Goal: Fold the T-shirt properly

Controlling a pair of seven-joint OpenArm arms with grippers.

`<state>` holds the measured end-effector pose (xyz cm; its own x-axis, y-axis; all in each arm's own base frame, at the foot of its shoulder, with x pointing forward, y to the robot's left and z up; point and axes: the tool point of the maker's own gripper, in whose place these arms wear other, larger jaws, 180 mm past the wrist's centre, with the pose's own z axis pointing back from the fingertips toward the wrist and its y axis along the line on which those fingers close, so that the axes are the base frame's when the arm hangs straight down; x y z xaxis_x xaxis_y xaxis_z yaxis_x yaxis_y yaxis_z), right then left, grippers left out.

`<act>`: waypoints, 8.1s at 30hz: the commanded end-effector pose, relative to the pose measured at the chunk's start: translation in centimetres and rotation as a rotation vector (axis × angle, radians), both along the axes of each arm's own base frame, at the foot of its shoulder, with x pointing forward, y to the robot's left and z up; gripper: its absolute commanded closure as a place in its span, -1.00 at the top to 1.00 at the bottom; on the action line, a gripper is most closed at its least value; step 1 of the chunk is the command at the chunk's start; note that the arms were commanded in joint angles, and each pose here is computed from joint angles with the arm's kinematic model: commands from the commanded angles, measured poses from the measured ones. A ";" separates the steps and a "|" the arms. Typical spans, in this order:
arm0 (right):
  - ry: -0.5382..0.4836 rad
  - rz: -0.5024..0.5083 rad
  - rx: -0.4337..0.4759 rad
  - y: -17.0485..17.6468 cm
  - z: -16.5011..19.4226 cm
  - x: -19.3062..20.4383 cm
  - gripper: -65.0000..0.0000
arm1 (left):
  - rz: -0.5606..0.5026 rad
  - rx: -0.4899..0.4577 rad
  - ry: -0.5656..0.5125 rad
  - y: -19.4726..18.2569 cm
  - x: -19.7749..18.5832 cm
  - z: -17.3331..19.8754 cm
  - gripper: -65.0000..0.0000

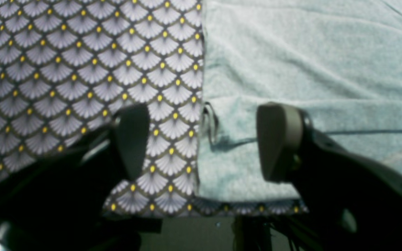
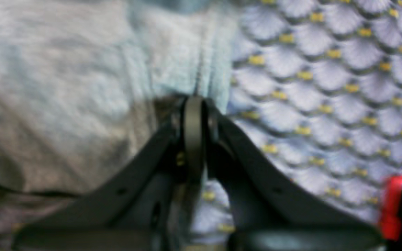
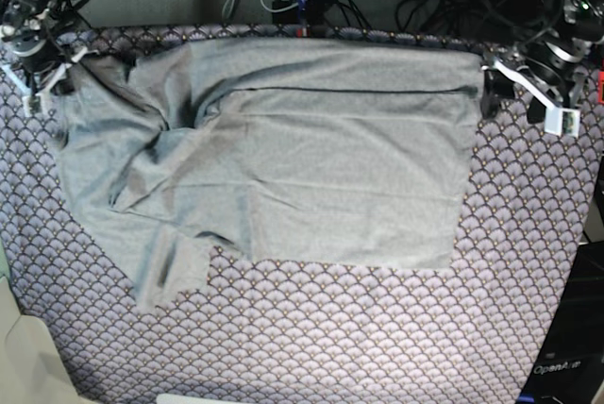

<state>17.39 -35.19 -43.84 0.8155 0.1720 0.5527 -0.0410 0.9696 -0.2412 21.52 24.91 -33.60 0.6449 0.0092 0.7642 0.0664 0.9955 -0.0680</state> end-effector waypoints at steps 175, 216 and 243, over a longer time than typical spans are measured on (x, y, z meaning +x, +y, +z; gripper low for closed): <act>0.079 -0.081 -0.070 -4.3 -0.9 -3.2 -1.00 | -0.947 0.875 0.322 -23.4 1.4 -10.5 -1.00; 0.081 -0.081 -0.065 -4.2 -1.1 -3.2 -1.00 | -1.098 0.975 0.194 -27.1 0.6 -5.7 -1.00; 0.082 -0.084 -0.066 -4.3 -1.1 -3.3 -1.00 | -0.975 0.762 0.238 -28.1 3.9 -7.2 -1.00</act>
